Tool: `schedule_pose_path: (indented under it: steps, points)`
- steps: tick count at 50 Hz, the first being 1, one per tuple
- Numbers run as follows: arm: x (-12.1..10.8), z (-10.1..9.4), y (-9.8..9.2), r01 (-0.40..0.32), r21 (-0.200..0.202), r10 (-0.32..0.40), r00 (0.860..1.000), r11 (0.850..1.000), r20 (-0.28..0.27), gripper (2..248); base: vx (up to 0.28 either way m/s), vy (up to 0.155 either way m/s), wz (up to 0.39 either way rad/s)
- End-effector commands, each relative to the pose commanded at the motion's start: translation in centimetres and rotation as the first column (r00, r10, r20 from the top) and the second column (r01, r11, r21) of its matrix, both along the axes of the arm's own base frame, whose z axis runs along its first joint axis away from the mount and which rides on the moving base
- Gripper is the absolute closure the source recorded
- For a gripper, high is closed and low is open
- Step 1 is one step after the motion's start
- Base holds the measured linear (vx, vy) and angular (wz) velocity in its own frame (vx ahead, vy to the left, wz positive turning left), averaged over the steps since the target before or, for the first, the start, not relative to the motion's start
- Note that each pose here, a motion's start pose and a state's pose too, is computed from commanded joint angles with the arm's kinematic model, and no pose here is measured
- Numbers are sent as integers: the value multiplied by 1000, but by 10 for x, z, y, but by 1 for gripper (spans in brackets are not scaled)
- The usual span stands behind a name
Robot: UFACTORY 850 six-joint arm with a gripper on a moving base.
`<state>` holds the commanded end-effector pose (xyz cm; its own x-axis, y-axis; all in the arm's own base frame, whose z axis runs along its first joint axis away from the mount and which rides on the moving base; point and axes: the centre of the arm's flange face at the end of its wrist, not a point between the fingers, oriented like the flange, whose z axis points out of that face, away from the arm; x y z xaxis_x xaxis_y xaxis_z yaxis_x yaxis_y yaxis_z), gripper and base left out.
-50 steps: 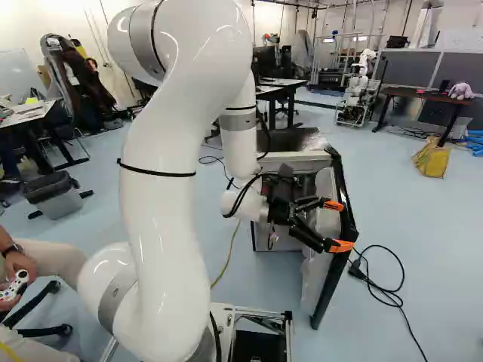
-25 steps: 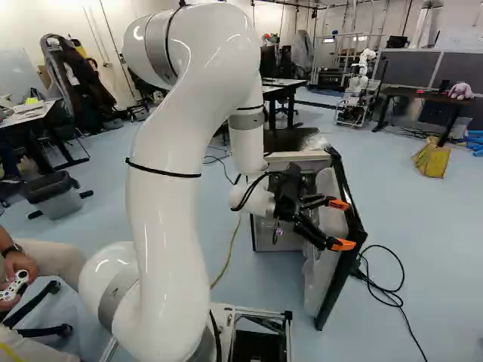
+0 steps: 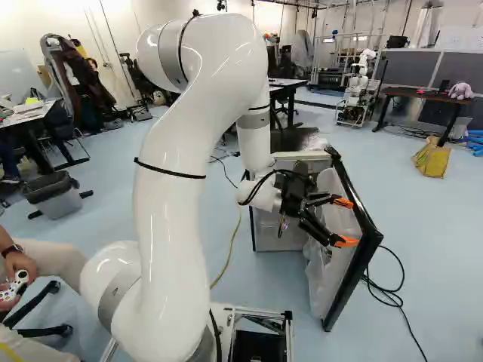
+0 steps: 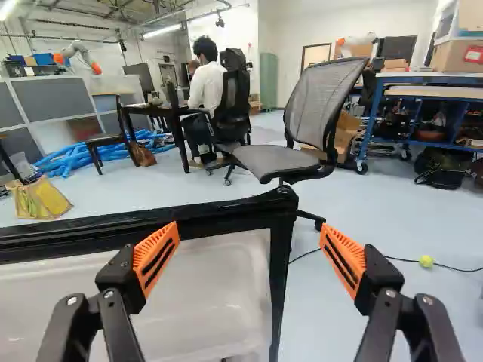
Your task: Grab a drink from the fridge
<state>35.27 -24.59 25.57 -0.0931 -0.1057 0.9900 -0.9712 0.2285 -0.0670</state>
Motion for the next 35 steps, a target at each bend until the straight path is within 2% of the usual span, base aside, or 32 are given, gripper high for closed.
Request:
schedule_pose_path:
  steps: [35]
  points:
    - [35,-1,-31,33,-34,-31,998,999,57,3,0,0,0]
